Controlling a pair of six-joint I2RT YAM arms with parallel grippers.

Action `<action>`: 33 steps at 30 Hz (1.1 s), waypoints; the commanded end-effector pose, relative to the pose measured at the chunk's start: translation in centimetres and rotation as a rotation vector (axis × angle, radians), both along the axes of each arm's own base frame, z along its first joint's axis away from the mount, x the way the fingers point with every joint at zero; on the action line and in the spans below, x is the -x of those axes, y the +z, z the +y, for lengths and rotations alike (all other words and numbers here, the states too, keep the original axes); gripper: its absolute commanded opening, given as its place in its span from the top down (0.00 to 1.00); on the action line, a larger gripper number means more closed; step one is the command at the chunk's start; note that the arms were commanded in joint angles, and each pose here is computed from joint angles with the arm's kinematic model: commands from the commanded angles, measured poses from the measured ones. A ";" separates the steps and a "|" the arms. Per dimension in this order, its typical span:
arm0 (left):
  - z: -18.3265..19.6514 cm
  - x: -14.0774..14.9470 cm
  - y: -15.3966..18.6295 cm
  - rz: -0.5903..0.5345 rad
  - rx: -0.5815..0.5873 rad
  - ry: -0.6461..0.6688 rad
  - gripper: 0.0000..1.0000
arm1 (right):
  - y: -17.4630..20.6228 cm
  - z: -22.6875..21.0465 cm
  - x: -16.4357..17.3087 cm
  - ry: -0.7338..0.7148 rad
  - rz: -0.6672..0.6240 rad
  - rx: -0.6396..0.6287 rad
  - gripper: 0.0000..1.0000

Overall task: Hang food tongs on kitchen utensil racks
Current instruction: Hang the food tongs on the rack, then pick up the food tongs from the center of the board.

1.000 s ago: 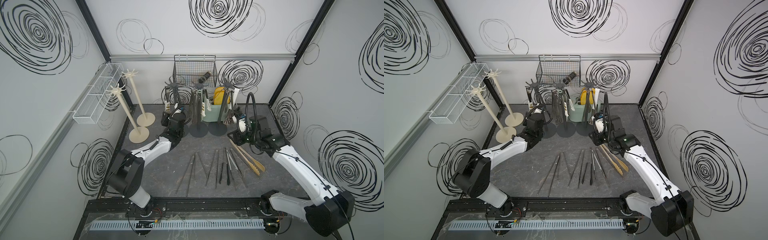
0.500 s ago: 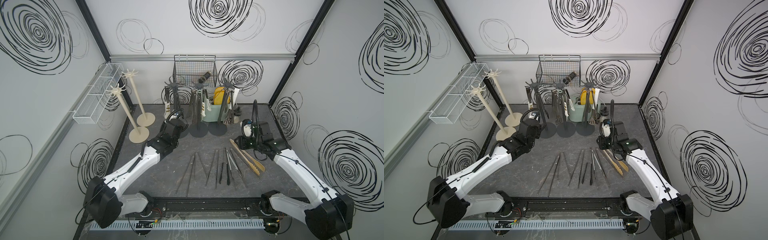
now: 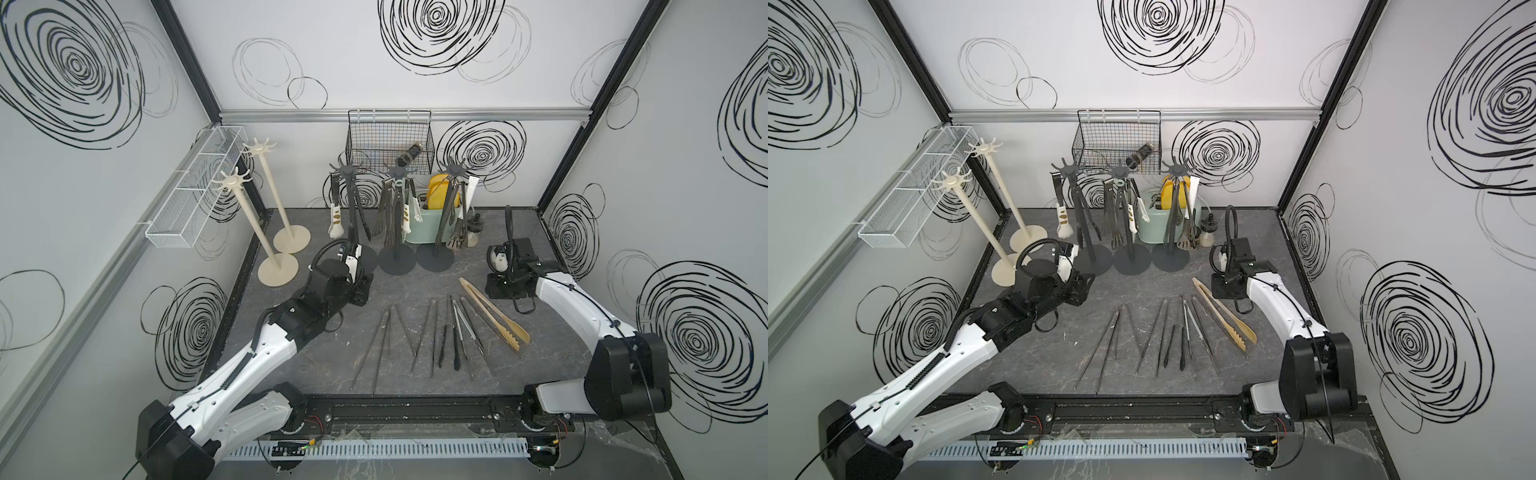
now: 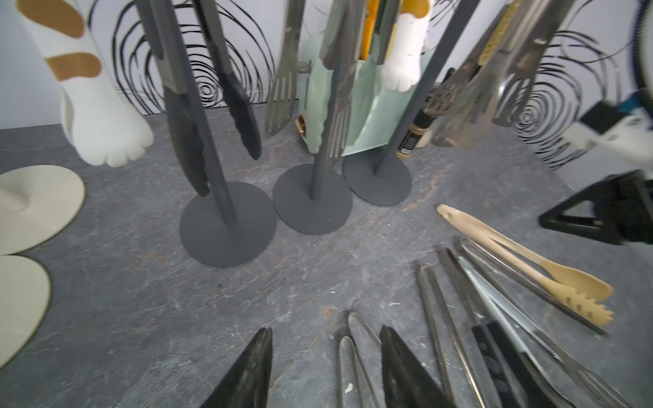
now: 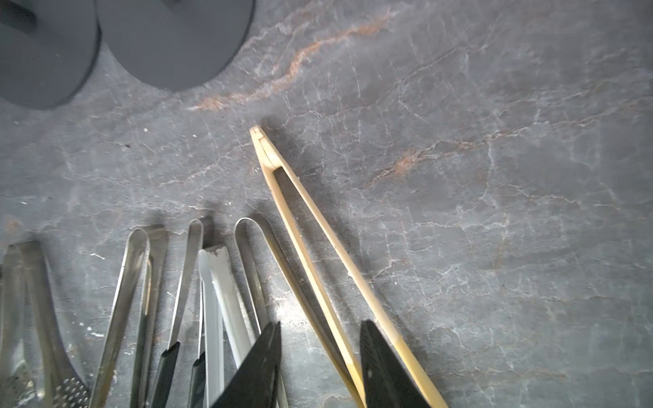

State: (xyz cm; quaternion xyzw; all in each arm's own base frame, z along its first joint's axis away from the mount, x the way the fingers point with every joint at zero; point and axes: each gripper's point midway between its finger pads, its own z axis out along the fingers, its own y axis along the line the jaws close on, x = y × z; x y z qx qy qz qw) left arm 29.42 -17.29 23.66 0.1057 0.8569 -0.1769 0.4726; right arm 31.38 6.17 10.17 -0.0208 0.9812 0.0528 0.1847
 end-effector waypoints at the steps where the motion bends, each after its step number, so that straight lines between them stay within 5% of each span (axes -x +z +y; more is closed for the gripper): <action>1: -1.9 1.3 1.7 0.005 0.094 -0.109 0.47 | -1.3 -1.0 0.5 0.011 0.092 0.069 0.59; 25: -0.4 0.7 1.2 0.005 0.154 -0.141 0.48 | -10.2 -2.8 -0.4 -0.016 0.298 0.138 0.57; 33: -0.6 0.4 0.9 0.020 0.177 -0.155 0.48 | -11.0 -8.2 -0.3 -0.236 0.312 0.163 0.65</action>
